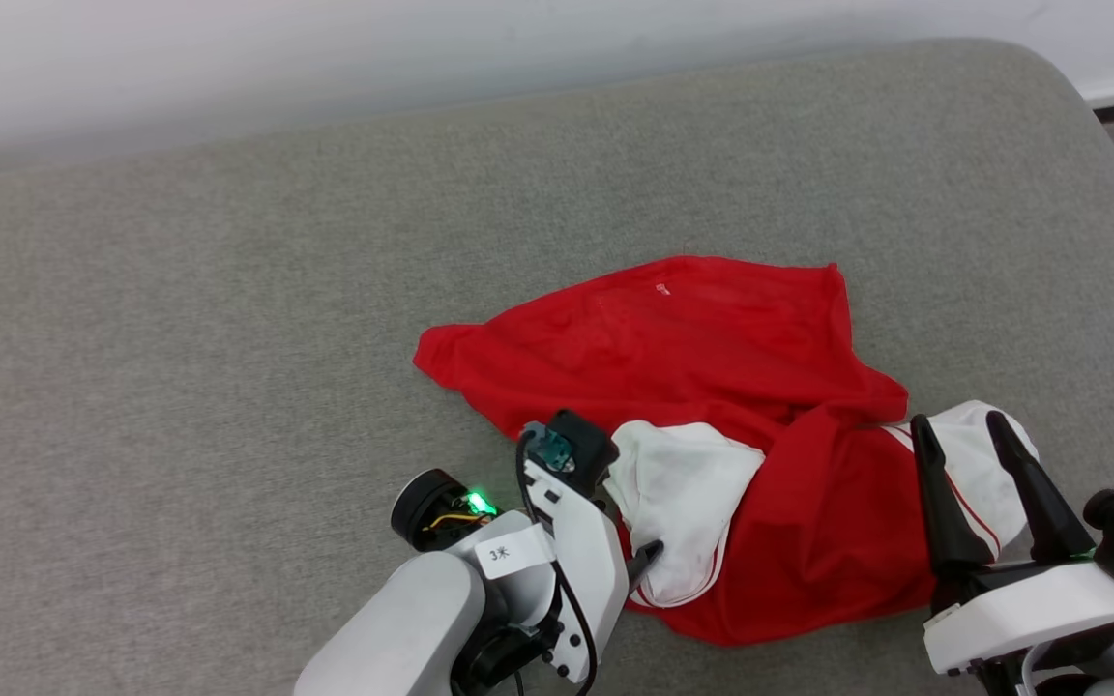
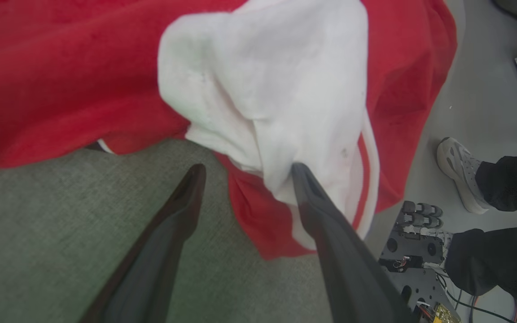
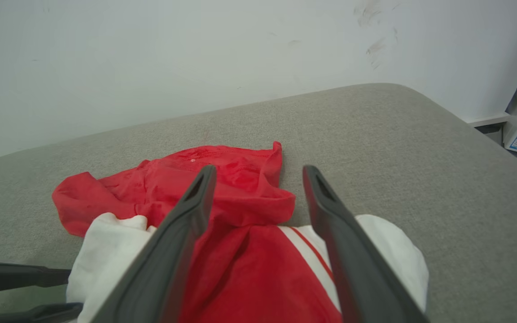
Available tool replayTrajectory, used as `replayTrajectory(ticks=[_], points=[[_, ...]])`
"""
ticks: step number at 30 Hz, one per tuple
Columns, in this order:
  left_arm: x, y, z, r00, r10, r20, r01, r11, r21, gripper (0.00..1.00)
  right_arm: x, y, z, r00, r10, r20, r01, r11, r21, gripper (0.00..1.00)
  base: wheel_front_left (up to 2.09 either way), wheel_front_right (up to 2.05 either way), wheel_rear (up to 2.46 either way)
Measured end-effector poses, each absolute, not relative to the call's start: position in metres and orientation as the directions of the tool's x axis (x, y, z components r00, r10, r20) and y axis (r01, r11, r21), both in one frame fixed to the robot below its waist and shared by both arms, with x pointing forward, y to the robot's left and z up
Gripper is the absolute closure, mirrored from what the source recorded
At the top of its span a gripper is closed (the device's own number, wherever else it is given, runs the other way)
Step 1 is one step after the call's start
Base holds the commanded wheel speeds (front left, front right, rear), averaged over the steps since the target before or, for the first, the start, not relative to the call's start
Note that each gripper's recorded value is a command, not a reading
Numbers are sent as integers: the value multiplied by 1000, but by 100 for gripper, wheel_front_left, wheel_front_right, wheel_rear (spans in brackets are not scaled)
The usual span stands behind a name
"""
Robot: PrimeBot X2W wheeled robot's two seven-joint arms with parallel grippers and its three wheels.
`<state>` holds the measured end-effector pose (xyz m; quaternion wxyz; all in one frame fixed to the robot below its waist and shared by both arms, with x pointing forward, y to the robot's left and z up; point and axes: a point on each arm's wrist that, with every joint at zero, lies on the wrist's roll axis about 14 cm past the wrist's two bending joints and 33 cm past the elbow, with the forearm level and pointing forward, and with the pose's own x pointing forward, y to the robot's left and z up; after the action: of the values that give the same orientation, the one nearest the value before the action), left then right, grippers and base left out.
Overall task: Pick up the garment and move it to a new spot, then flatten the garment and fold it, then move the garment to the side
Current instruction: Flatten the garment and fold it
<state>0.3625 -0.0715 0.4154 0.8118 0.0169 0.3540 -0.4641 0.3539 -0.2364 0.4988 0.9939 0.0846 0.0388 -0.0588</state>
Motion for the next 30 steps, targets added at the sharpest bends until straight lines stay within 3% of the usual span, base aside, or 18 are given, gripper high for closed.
replayTrajectory(ticks=[2, 3, 4, 5, 11, 17, 18, 23, 30], points=[[362, -77, 412, 293, -747, -597, 780, 548, -302, 0, 355, -238, 492, 988, -116, -102, 132, 977, 170, 0, 0, 0, 0], [363, -80, 412, 287, -754, -590, 785, 539, -306, 17, 355, -239, 489, 987, -119, -110, 137, 975, 172, 0, 0, 0, 0], [365, -82, 412, 285, -758, -587, 792, 531, -301, 76, 355, -239, 487, 986, -122, -114, 141, 974, 175, 0, 0, 0, 0], [367, -83, 413, 291, -763, -577, 796, 528, -297, 100, 355, -240, 485, 985, -126, -119, 146, 974, 176, 0, 0, 0, 0], [384, -77, 433, 371, -780, -503, 807, 539, -240, 100, 356, -239, 476, 983, -124, -132, 148, 970, 191, 0, 0, 0, 0], [407, -50, 467, 527, -746, -407, 765, 625, -156, 100, 362, -236, 479, 987, -107, -121, 129, 973, 192, 0, 0, 0, 0], [416, -24, 478, 615, -694, -374, 704, 697, -135, 100, 366, -230, 481, 989, -87, -119, 109, 975, 194, 0, 0, 0, 0], [425, 39, 486, 767, -542, -344, 533, 836, -129, 100, 372, -218, 484, 992, -45, -114, 67, 979, 195, 0, 0, 0, 0], [400, 127, 463, 868, -288, -405, 230, 955, -187, 100, 378, -203, 491, 995, 6, -99, 14, 979, 201, 0, 0, 0, 0]])
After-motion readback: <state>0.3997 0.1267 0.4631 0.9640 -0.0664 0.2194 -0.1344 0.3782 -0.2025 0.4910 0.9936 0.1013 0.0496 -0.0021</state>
